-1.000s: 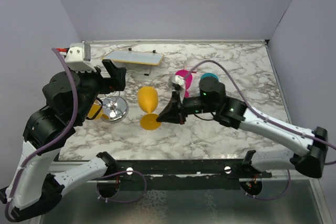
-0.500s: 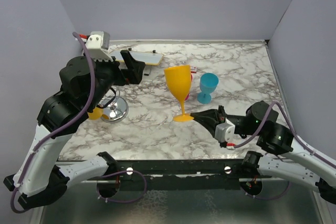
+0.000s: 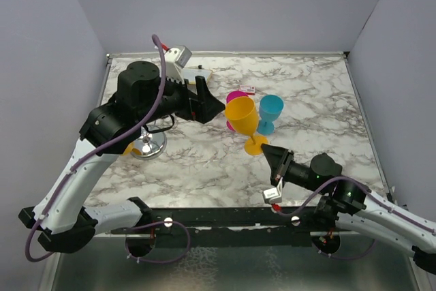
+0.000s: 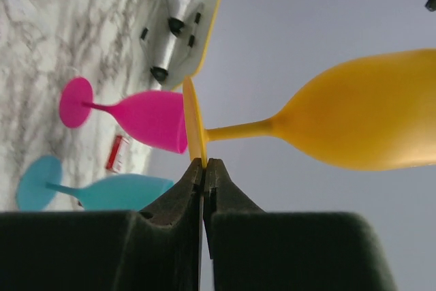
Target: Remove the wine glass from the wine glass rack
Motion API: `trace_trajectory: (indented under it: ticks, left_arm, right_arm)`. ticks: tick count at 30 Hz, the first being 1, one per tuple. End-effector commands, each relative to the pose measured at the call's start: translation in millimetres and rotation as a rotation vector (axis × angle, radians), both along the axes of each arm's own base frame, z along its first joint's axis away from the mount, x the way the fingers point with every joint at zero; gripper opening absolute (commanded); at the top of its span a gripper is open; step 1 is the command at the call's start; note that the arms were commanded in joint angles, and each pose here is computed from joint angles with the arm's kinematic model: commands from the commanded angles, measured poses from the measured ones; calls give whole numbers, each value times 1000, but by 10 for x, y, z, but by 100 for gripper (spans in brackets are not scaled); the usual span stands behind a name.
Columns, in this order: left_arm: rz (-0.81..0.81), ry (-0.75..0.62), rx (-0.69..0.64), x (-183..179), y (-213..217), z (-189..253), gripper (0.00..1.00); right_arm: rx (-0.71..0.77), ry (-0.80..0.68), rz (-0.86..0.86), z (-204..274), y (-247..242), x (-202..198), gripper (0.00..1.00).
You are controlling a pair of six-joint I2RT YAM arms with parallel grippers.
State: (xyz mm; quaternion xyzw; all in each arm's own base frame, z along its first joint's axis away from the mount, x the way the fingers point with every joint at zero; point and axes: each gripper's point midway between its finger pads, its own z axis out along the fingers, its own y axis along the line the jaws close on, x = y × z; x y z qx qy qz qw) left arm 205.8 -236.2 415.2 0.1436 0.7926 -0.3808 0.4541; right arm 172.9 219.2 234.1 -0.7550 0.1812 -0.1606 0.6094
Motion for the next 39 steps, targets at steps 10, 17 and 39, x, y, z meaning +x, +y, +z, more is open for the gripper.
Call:
trace_trajectory:
  ticks: [10, 17, 39]
  left_arm:
    - [-219, 129, -6, -211, -331, -252, 76]
    - [-184, 196, 56, -79, -373, -502, 60]
    - [-85, 206, 188, 95, -221, -679, 0]
  right_arm:
    - [-88, -380, -96, 328, -130, 183, 1]
    - [-92, -390, -78, 340, -103, 167, 1]
    - [-162, -282, -34, 33, -56, 140, 25]
